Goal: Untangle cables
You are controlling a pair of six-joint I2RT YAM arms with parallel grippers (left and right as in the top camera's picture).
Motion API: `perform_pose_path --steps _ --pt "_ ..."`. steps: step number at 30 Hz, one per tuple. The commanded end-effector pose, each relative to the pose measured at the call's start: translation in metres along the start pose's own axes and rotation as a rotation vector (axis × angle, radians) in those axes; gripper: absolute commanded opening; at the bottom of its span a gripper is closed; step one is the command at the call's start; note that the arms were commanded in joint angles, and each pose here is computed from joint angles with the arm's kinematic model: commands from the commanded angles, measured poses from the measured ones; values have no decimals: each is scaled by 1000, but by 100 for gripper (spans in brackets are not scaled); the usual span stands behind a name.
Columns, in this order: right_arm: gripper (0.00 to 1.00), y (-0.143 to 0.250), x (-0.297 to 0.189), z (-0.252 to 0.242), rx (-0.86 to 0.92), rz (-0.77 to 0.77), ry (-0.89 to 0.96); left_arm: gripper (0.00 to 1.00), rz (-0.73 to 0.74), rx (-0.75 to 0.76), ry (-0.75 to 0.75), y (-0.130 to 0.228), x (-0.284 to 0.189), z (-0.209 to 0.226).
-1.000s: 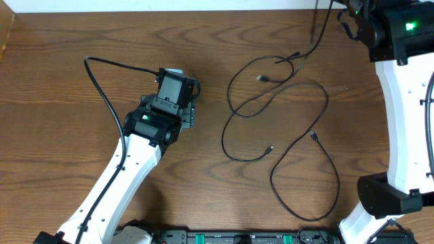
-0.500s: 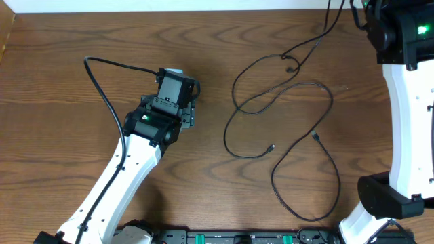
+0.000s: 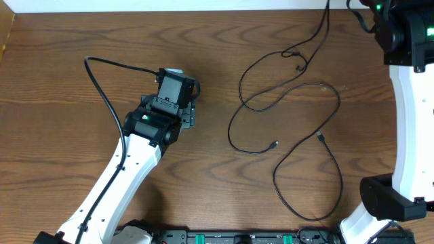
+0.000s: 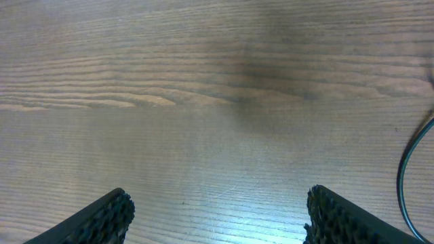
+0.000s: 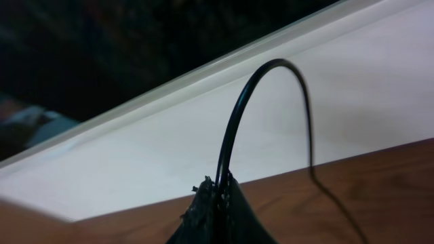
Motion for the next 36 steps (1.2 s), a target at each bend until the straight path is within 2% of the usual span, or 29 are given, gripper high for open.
perform_pose_path --steps 1,11,15,18,24,29,31,36 --pt "1 -3 -21 26 65 54 -172 83 16 16 -6 3 3 1" --pt "1 -24 -25 37 113 -31 -255 83 16 16 -6 3 3 1" --pt "1 -47 -28 33 86 -138 -265 83 16 16 -6 3 3 1" --pt "1 -63 -30 20 34 -227 -205 82 16 16 -6 3 3 1" --pt "2 -106 -40 -32 -30 -400 0 83 16 16 -6 3 3 1" --pt "1 -136 -60 -85 -143 -538 310 83 16 16 -6 3 3 1" --pt "1 -141 -70 -111 -181 -565 492 83 16 16 -6 3 3 1" --pt "1 -146 -78 -158 -214 -541 735 83 16 16 -6 3 3 1"
Point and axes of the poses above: each gripper's point midway between its finger pads, its own x axis out along the fingers, its own z axis along the line the jaws close on, y = z × x, the point moved 6 cm from there along -x, back along the fingers, and after that the axes turned 10 degrees about x, right-handed, at the moved point
